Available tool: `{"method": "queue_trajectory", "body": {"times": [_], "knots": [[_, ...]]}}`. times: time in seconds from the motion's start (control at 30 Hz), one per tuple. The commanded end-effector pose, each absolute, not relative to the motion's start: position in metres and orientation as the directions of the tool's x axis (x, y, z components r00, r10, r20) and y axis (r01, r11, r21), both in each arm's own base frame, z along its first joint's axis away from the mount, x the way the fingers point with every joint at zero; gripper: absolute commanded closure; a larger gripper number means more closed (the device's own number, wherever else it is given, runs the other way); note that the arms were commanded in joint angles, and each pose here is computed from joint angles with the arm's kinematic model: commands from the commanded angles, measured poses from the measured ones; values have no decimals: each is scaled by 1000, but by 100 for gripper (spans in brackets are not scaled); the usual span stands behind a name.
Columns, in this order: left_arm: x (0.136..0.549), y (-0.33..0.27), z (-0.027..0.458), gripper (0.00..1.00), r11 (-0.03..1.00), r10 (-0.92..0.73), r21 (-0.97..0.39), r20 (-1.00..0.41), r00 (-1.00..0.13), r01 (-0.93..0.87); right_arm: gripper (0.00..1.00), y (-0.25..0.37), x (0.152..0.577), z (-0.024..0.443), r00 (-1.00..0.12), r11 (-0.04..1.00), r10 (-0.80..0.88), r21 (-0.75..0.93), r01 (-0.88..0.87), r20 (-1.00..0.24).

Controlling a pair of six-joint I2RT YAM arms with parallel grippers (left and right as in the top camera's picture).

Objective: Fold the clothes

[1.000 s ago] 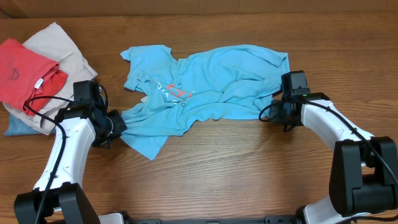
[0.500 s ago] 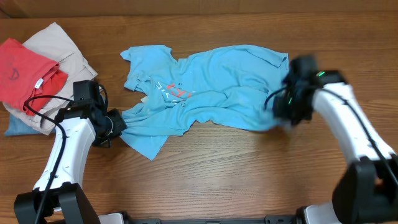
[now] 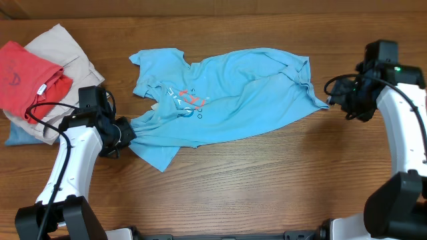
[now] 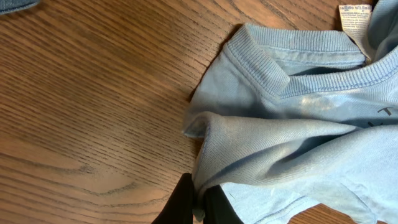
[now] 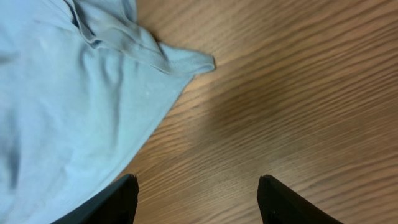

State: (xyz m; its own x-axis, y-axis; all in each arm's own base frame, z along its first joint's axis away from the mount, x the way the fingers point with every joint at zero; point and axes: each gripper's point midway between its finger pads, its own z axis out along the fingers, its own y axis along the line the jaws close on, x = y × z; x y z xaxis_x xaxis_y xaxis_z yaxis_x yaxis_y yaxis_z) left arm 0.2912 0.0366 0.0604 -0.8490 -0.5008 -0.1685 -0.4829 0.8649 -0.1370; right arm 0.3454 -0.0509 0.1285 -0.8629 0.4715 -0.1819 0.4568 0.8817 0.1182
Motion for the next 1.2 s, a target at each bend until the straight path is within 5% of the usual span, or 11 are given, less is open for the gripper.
{"method": "queue_trajectory", "body": {"times": [0.0,0.53,1.17], "knots": [[292,39,63,96,877,-480,-129,-182,-858,-463,35,-51,344,108,-869,884,468,101,457,-159],[294,39,63,95,877,-480,-131,-189,-857,-463,35,-78,391,31,-929,974,197,-44,221,-315],[296,40,64,94,877,-480,-134,-199,-854,-461,25,-49,377,5,-949,989,-141,3,-148,-281]]}}
